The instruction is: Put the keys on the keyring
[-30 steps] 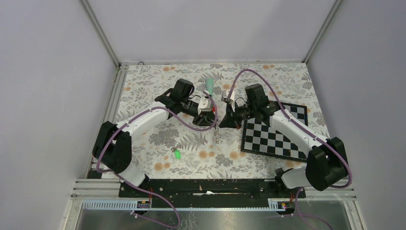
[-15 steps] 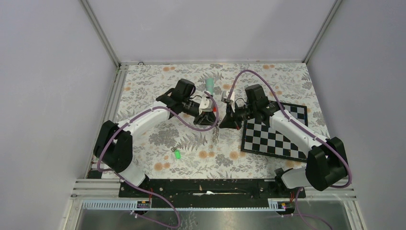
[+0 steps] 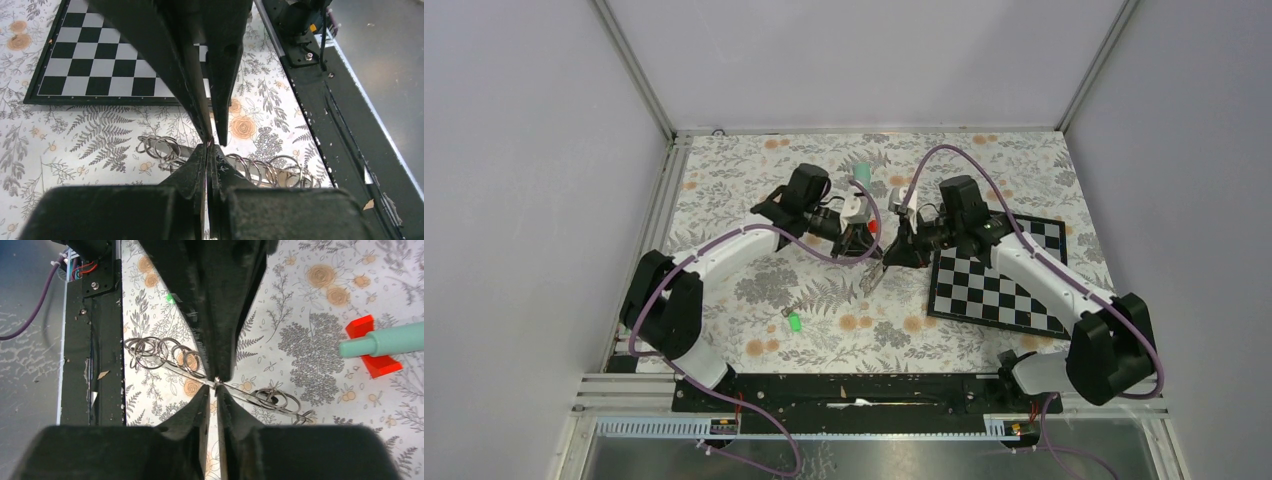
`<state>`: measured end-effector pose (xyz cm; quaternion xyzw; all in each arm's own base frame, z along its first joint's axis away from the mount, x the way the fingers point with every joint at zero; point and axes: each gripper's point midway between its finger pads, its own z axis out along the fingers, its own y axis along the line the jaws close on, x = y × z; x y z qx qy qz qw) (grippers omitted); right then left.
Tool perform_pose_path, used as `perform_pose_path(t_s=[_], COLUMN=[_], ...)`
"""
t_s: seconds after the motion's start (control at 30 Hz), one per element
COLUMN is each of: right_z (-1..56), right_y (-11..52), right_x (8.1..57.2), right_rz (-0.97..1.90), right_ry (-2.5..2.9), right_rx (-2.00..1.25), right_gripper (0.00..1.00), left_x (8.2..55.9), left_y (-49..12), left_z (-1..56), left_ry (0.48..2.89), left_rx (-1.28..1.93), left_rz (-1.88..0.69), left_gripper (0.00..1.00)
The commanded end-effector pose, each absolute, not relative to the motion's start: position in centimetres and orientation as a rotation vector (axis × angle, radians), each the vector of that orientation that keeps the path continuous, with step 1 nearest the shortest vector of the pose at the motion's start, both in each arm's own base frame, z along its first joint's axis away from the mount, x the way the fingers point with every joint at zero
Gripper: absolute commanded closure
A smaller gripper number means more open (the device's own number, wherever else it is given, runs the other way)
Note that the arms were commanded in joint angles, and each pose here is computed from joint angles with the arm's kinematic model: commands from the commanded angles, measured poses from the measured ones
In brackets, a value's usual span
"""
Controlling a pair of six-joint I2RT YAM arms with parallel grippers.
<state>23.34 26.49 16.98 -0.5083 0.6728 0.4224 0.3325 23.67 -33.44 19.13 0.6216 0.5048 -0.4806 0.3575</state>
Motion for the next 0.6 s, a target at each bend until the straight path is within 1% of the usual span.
perform_pose_path(t_s=[0.0,0.1,0.23,0.43,0.57], right_z=[20.7,21.4,22.3,22.5,22.5], right_y=[26.7,26.4,25.9,25.4,25.5], right_x=[23.8,23.8,24.0,24.3,23.9], right_rz=[1.03,1.022,1.009,1.009,1.053], right_ry=[1.593,1.577,1.56,1.564,1.549], right_rx=[-1.336,-1.323,-1.299,-1.257,-1.259], right_gripper=[0.78,0.67,0.59,0.56,0.57], left_x=[23.1,22.8,22.5,22.1,21.7], left_y=[-33.9,-33.8,-33.6,-33.3,-33.0], left_z=[23.3,24.9,26.0,26.8,26.7], left_ry=[1.205,1.2,1.173,1.169,1.173], left_rx=[1.433,1.323,1.232,1.147,1.074], left_rz=[-1.383,-1.458,-1.494,-1.545,-1.594], left_gripper=[1.0,1.0,1.0,1.0,1.0])
